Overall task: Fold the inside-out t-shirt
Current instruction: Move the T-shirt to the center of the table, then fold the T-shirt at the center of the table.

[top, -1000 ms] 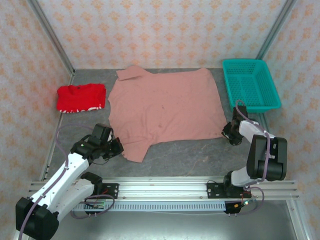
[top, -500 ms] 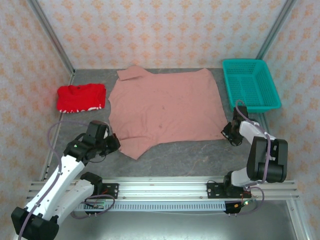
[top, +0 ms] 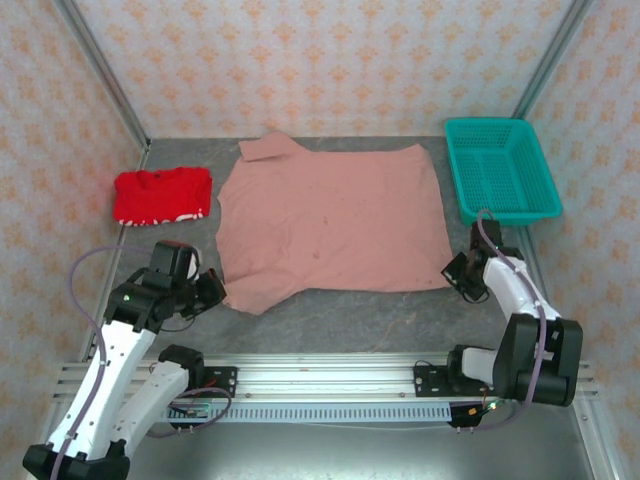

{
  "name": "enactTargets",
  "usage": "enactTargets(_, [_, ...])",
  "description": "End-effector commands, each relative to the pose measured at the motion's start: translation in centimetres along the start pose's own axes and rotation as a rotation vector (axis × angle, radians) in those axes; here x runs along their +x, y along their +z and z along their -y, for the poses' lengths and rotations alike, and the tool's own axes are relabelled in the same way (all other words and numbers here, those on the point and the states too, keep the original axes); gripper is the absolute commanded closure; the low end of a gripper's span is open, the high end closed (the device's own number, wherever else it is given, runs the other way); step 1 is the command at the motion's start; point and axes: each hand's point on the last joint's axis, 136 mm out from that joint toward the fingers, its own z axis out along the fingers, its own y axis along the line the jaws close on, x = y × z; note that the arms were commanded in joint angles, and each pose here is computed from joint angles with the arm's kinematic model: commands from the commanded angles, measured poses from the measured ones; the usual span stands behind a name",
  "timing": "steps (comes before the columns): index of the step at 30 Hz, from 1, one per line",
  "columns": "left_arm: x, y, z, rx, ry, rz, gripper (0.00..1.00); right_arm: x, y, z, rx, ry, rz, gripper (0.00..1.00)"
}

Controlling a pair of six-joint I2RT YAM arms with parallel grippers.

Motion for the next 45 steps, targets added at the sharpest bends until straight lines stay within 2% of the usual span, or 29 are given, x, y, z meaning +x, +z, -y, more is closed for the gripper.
enactTargets(1, [1.0, -1.2, -0.9, -0.041, 0.002, -0.037, 1.00, 2.0, -0.9, 1.0, 0.005, 0.072, -0.040, 0.96])
enactTargets(8, [-0.9, -0.3, -0.1, -0.050, 0.013, -0.036, 1.00, 0.4, -2.0, 0.3, -0.008, 0.054, 0.023, 0.96])
enactTargets(18, [-7.2, 1.8, 2.8, -0.018, 0.032, 0.036, 1.00, -3.9, -1.8, -3.3, -0.022, -0.060, 0.053, 0.94])
enactTargets(30, [-14.1, 2.8, 5.1, -0.045, 0.086, 0.112, 1.00, -8.2, -0.6, -8.1, 0.054, -0.234, 0.117, 0.93])
enactTargets(37, [-18.0, 4.1, 5.8, -0.059, 0.068, 0.143, 1.00, -9.6, -0.1, -10.3, 0.061, -0.287, 0.135, 0.92])
enactTargets(45, [-20.8, 6.3, 6.3, -0.060, 0.047, 0.133, 1.00, -10.6, 0.8, -12.0, 0.080, -0.330, 0.152, 0.91])
